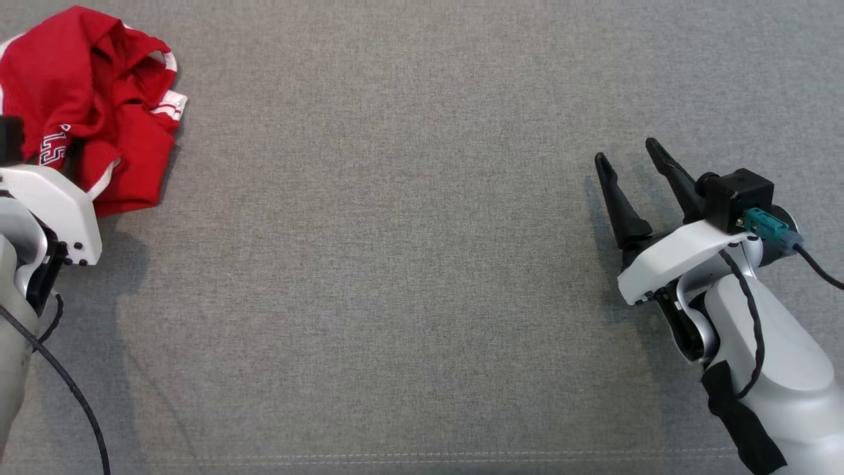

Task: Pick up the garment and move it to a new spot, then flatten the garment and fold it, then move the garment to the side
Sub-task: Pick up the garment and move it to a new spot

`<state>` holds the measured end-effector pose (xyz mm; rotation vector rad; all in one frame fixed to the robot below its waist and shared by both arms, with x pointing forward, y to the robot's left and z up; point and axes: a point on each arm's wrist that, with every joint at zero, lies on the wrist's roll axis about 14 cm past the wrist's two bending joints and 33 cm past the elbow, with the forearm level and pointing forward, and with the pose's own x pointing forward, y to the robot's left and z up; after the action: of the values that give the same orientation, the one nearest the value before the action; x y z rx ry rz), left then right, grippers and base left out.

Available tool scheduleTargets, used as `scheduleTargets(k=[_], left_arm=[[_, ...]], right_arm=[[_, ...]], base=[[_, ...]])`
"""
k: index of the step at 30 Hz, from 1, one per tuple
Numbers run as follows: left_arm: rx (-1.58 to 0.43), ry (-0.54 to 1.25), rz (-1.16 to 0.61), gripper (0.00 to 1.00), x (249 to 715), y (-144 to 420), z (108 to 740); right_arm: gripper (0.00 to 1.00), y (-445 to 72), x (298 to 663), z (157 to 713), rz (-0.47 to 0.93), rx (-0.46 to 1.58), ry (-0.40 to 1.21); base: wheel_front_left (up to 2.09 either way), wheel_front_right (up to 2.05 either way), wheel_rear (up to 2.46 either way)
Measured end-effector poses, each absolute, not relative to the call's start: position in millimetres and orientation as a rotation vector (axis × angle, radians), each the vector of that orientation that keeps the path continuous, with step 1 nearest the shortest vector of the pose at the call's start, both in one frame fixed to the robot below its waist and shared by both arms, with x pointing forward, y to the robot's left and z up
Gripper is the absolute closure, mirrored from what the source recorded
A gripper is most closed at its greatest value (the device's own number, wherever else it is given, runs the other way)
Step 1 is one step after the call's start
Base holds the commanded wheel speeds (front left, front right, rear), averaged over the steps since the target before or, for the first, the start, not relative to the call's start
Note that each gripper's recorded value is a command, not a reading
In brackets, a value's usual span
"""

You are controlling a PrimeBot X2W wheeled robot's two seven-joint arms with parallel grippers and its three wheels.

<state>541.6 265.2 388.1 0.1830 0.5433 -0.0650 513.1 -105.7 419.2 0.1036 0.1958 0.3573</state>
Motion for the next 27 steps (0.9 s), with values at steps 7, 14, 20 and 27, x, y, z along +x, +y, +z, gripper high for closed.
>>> scheduleTargets(k=[7, 14, 20, 27], left_arm=[[0.207, 0.336, -0.090, 1.00, 564, 254, 446], [0.249, -0.059, -0.216, 1.00, 596, 195, 582], [0.173, -0.350, -0.423, 1.00, 575, 101, 669], [0.059, -0.331, -0.594, 1.00, 541, 24, 641]], right_arm=[[0.00, -100, 510, 444, 0.354, 0.131, 0.143], [0.00, -101, 506, 472, 0.343, 0.145, 0.087], [0.00, -104, 494, 479, 0.320, 0.167, 0.076], [0.00, -133, 490, 494, 0.244, 0.172, 0.037]], base=[[0.00, 0.00, 0.00], [0.00, 0.00, 0.00], [0.00, 0.00, 0.00], [0.00, 0.00, 0.00]])
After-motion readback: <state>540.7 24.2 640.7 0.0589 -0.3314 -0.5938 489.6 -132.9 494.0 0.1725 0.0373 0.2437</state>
